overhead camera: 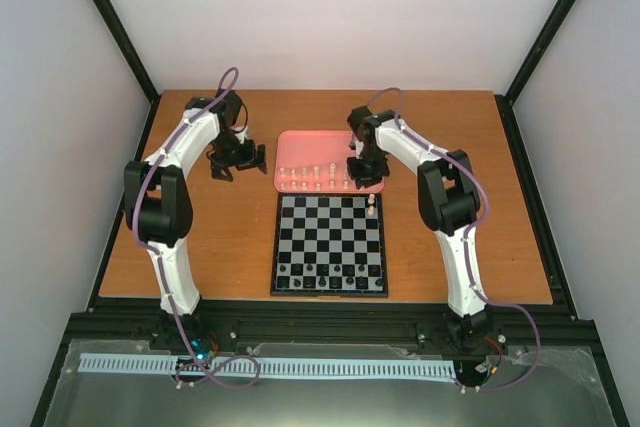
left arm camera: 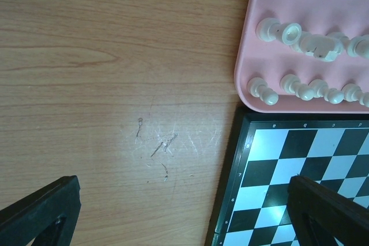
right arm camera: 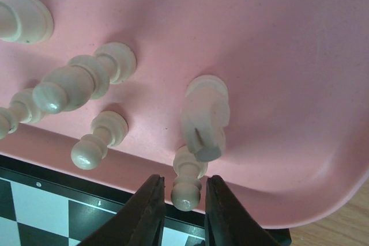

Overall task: Set up the chess pieces on the board
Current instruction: Pick up the chess piece from the storage box, then place the chess piece on the chessboard, then pick up the chess piece from the storage box, then place the chess piece on the chessboard.

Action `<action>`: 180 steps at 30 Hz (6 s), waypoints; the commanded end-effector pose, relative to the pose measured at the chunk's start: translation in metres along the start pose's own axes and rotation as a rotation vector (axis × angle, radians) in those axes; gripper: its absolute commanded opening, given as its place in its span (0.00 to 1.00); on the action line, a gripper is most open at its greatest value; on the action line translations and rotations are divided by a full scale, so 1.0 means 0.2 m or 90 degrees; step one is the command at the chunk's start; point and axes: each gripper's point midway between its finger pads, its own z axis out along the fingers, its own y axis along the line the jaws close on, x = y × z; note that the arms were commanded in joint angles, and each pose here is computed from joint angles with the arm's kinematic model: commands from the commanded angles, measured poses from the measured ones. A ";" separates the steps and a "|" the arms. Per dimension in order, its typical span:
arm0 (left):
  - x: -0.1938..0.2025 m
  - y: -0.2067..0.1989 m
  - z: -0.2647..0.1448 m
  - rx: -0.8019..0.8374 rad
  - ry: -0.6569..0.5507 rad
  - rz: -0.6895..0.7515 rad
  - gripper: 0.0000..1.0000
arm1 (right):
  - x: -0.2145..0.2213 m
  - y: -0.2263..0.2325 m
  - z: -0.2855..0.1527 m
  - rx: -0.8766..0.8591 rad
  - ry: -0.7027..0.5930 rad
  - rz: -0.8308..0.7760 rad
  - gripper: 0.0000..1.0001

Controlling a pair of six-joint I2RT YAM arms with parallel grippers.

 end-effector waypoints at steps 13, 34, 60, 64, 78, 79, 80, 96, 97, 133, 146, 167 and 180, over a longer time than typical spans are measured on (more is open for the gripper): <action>0.01 -0.02 -0.09 0.006 -0.030 0.020 1.00 | 0.04 0.03 -0.08 0.011 -0.005 -0.017 0.10; 0.05 -0.01 -0.11 0.004 -0.037 0.021 1.00 | 0.47 0.16 -0.14 0.018 0.037 -0.064 0.09; 0.06 -0.01 -0.13 0.006 -0.044 0.024 1.00 | 0.40 0.14 -0.04 0.059 0.044 -0.063 0.13; 0.06 -0.01 -0.12 0.006 -0.043 0.023 1.00 | 0.40 0.14 -0.03 0.056 0.052 -0.065 0.17; 0.06 0.00 -0.12 0.003 -0.042 0.022 1.00 | 0.27 0.22 -0.26 0.036 -0.030 -0.089 0.39; 0.06 0.00 -0.13 0.003 -0.043 0.023 1.00 | 0.24 0.23 -0.30 0.041 -0.043 -0.090 0.41; 0.06 0.00 -0.13 0.004 -0.043 0.024 1.00 | 0.21 0.22 -0.33 0.046 -0.055 -0.086 0.42; 0.05 0.02 -0.13 -0.017 -0.042 0.026 1.00 | -0.22 0.03 -0.22 0.037 -0.090 -0.006 0.48; 0.05 0.02 -0.13 -0.017 -0.041 0.027 1.00 | -0.23 0.01 -0.20 0.038 -0.088 -0.003 0.48; 0.01 0.01 -0.06 -0.018 -0.015 0.021 1.00 | -0.20 -0.06 -0.04 0.027 -0.030 0.005 0.13; 0.03 0.00 -0.07 -0.002 -0.017 0.021 1.00 | 0.02 0.07 -0.31 0.008 -0.029 -0.024 0.13; 0.04 0.00 -0.06 0.001 -0.017 0.021 1.00 | 0.19 0.10 -0.09 0.019 0.029 -0.038 0.13; 0.04 0.00 -0.05 0.002 -0.014 0.020 1.00 | 0.22 0.09 -0.03 0.020 0.046 -0.035 0.13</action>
